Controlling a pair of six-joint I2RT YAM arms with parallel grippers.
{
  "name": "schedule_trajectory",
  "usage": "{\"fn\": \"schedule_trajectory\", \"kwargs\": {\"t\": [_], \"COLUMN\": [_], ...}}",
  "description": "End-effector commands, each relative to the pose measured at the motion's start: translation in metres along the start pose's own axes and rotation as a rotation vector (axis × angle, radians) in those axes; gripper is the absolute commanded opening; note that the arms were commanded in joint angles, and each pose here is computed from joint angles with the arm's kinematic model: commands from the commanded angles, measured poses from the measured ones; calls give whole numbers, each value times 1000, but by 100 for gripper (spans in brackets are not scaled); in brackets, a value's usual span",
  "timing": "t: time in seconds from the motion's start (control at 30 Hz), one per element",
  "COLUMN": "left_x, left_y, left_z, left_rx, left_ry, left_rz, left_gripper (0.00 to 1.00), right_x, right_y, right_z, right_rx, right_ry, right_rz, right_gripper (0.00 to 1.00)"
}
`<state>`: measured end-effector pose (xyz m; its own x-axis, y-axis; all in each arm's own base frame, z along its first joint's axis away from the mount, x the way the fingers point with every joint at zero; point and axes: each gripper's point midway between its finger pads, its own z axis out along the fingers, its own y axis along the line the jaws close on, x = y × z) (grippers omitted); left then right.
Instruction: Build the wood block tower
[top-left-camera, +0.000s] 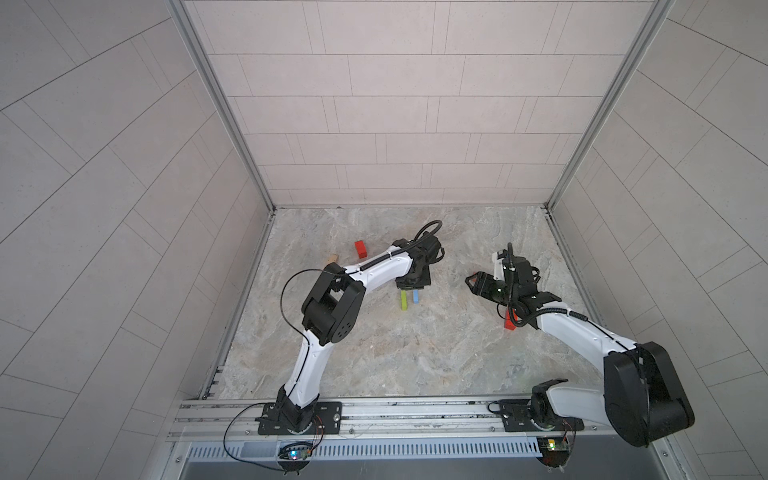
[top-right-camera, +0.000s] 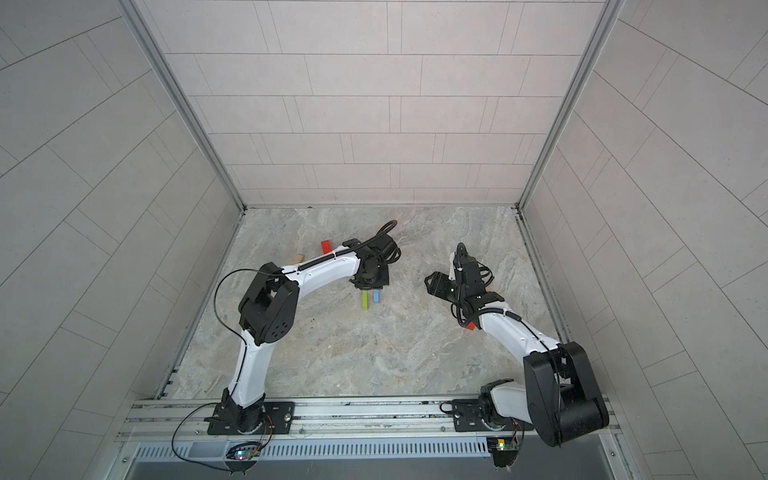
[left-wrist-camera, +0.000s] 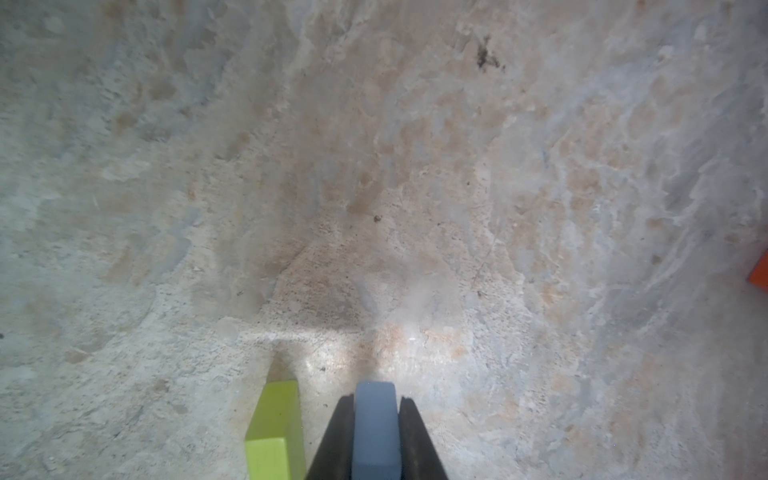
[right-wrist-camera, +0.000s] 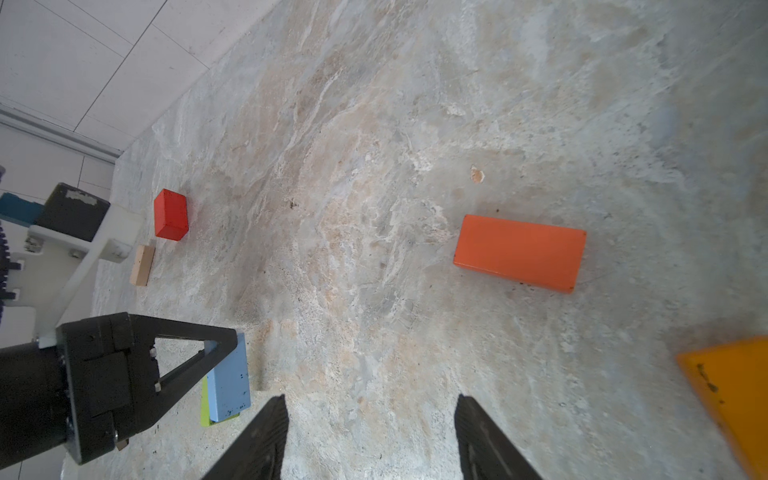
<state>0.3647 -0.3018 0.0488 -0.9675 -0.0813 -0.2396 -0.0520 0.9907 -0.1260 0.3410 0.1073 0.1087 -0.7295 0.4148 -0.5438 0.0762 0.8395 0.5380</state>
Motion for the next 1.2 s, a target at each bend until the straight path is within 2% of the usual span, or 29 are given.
{"fn": "schedule_trajectory", "kwargs": {"t": [0.0, 0.4, 0.87, 0.97, 1.17], "left_x": [2, 7, 15, 15, 14], "left_y": [2, 4, 6, 7, 5], "left_z": [4, 9, 12, 12, 9], "left_rx": [-38, -67, -75, -82, -72], "left_ry": [9, 29, 51, 51, 48], "left_rz": [-7, -2, -2, 1, 9], "left_gripper": [0, 1, 8, 14, 33], "right_x": [-5, -3, -2, -3, -2], "right_y": [1, 2, 1, 2, 2], "right_z": [-6, -5, -4, -4, -3], "right_rx": [0, -7, -8, -11, -14], "right_ry": [-25, -18, -11, -13, -8], "right_rz": [11, 8, 6, 4, -1], "right_gripper": [65, 65, 65, 65, 65]}}
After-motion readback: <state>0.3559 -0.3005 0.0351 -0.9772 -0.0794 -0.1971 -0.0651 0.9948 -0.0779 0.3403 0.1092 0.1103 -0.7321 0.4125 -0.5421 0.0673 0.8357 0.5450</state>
